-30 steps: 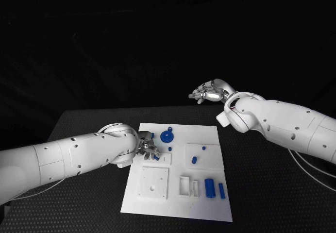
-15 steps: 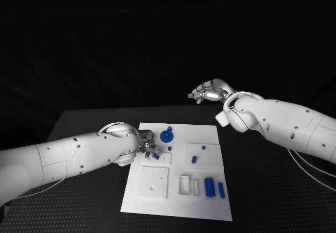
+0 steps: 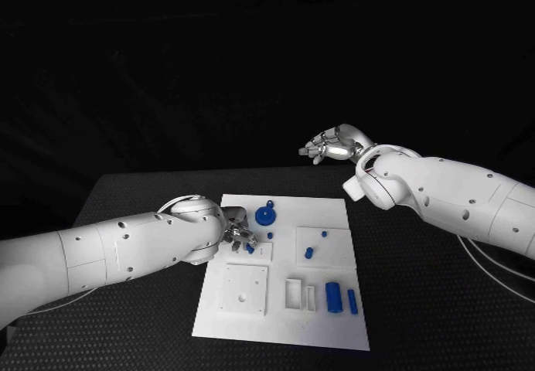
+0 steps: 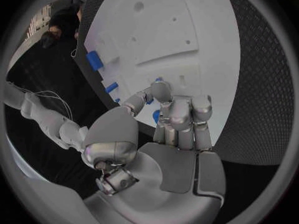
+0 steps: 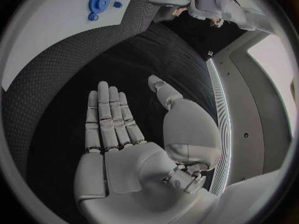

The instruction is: Assemble the parts on the task board

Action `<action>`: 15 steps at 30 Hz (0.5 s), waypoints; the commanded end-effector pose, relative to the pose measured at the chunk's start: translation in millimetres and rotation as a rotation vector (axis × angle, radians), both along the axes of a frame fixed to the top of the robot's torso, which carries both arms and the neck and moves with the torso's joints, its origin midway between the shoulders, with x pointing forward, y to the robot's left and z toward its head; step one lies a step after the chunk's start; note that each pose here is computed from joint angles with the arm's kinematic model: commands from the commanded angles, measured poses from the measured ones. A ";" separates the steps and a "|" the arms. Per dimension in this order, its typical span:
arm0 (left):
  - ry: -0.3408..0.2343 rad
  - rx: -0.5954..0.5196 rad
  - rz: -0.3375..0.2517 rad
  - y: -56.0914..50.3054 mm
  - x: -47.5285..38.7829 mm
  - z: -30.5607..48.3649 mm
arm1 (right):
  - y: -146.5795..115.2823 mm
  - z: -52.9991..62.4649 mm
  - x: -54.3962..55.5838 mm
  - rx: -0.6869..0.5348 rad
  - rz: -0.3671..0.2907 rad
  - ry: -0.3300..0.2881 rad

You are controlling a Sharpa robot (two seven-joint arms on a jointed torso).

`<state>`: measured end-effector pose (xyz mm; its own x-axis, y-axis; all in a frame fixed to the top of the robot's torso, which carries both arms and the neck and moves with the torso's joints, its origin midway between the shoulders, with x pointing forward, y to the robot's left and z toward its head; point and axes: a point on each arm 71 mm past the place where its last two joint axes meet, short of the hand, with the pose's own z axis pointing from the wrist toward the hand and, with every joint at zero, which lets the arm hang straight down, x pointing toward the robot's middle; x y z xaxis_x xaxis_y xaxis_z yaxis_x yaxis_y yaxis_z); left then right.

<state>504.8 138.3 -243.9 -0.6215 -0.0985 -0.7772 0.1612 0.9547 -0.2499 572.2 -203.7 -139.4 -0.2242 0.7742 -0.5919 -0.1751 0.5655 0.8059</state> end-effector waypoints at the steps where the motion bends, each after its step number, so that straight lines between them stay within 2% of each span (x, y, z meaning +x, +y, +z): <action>1: 0.001 -0.006 -0.034 -7.9 -5.9 -3.8 | 0.9 -0.5 -0.6 0.003 0.013 0.008; 3: -0.017 0.003 -0.043 -8.2 -6.2 -3.3 | 0.7 -0.5 -0.6 0.004 0.013 0.008; 15: -0.028 -0.016 -0.026 -4.0 -7.0 -3.7 | -1.1 -0.9 -0.6 0.007 0.010 0.010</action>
<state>500.7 137.8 -244.7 -0.6019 -0.0918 -0.7933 0.1800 0.9522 -0.2468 572.1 -205.7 -139.6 -0.2247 0.7758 -0.5896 -0.1710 0.5643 0.8076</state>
